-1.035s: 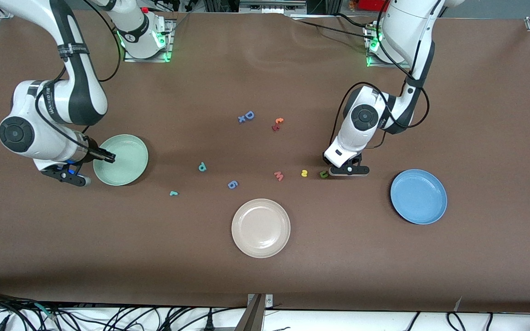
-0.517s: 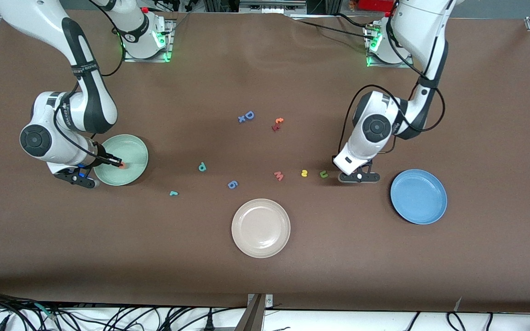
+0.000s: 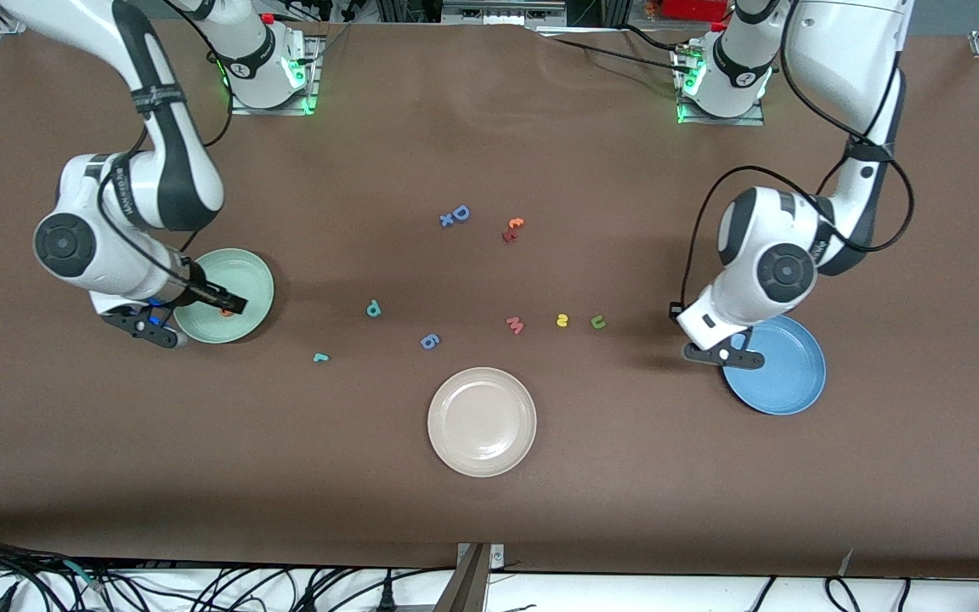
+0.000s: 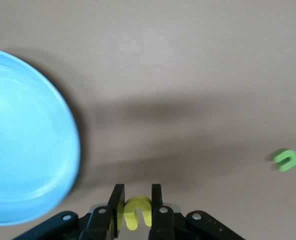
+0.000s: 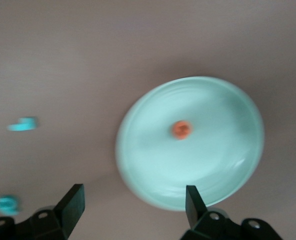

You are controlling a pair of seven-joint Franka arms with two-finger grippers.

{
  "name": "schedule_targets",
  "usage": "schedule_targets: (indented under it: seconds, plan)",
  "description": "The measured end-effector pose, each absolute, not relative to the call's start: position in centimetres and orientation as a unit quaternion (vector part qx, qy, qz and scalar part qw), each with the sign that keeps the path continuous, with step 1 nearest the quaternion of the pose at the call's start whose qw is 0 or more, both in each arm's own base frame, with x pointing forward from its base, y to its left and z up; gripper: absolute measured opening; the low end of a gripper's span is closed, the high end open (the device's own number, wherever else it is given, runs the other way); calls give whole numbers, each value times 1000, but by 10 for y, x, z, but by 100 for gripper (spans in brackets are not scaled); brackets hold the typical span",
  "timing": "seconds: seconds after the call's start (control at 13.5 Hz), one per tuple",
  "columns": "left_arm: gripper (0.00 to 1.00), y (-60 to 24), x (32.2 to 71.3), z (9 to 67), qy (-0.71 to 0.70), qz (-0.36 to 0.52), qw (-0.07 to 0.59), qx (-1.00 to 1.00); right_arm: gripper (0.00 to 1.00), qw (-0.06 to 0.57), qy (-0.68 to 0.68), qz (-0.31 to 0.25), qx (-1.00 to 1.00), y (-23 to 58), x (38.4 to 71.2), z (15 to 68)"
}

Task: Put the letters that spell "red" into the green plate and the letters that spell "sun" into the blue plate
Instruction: 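Release the yellow u on the blue plate while the right gripper reaches teal letter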

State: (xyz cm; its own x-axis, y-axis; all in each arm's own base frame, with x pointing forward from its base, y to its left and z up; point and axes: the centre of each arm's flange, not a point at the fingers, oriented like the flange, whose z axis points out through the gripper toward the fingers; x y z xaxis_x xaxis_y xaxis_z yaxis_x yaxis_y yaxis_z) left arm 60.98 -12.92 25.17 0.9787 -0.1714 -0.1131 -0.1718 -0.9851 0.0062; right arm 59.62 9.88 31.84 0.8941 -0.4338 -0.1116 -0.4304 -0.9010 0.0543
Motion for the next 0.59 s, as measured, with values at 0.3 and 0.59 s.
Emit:
schedule_targets:
  seconds: [0.3, 0.59]
  plan:
    - [26, -82, 618, 252, 137, 58, 1, -989, 90, -11, -286, -41, 957, 198, 586, 307]
    - [26, -38, 630, 254, 187, 55, 12, -981, 90, -26, -346, -34, 937, 244, 580, 255]
